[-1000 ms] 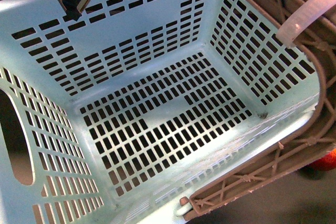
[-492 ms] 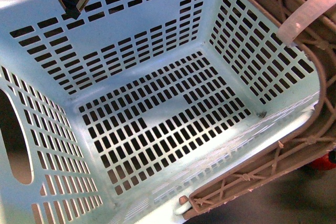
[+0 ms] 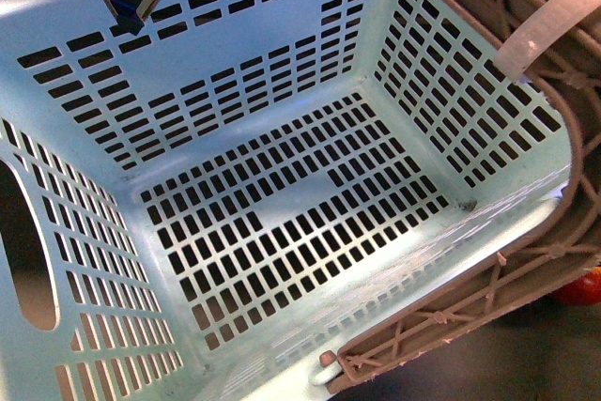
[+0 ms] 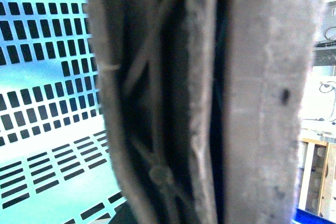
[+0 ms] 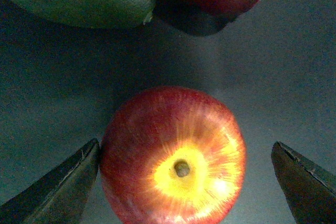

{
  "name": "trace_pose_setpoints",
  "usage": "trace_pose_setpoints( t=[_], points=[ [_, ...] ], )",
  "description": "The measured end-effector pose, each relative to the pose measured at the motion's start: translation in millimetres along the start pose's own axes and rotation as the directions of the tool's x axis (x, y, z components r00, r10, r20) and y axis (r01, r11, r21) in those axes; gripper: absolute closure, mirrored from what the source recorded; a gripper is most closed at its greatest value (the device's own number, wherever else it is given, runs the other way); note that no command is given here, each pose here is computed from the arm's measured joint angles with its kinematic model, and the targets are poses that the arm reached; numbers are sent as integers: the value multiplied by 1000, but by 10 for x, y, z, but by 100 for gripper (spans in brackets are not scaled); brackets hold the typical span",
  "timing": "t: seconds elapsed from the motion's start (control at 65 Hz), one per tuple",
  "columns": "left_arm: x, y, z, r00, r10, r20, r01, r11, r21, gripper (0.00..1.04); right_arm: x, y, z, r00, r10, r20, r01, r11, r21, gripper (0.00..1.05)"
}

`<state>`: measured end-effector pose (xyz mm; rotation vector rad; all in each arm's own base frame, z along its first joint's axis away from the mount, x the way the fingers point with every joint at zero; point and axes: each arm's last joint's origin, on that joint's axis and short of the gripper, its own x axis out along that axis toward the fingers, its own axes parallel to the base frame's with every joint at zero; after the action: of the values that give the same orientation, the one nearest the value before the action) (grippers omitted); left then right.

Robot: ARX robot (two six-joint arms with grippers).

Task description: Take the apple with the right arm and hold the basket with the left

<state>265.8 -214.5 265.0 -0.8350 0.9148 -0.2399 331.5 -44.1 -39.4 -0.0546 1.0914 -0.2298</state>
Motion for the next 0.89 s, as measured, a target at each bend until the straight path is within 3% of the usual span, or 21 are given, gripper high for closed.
trace_pose_setpoints(
  t=[0.308,0.431,0.538,0.723,0.892],
  points=[
    [0,1,-1,1000,0,-1,0,1000,0,90,162,68,-28,999,-9,-44,9,1000,5,9],
    [0,1,-1,1000,0,-1,0,1000,0,90,176,69,-52,999,-7,-51,8,1000,14,22],
    [0,0,0,1000,0,-1,0,1000,0,90,164,42,-71,999,-2,-46,4,1000,26,25],
    [0,0,0,1000,0,-1,0,1000,0,90,29,-77,-83,999,-7,-36,10,998,63,25],
    [0,0,0,1000,0,-1,0,1000,0,90,-281,-297,81,999,-20,48,14,992,129,25]
  ],
)
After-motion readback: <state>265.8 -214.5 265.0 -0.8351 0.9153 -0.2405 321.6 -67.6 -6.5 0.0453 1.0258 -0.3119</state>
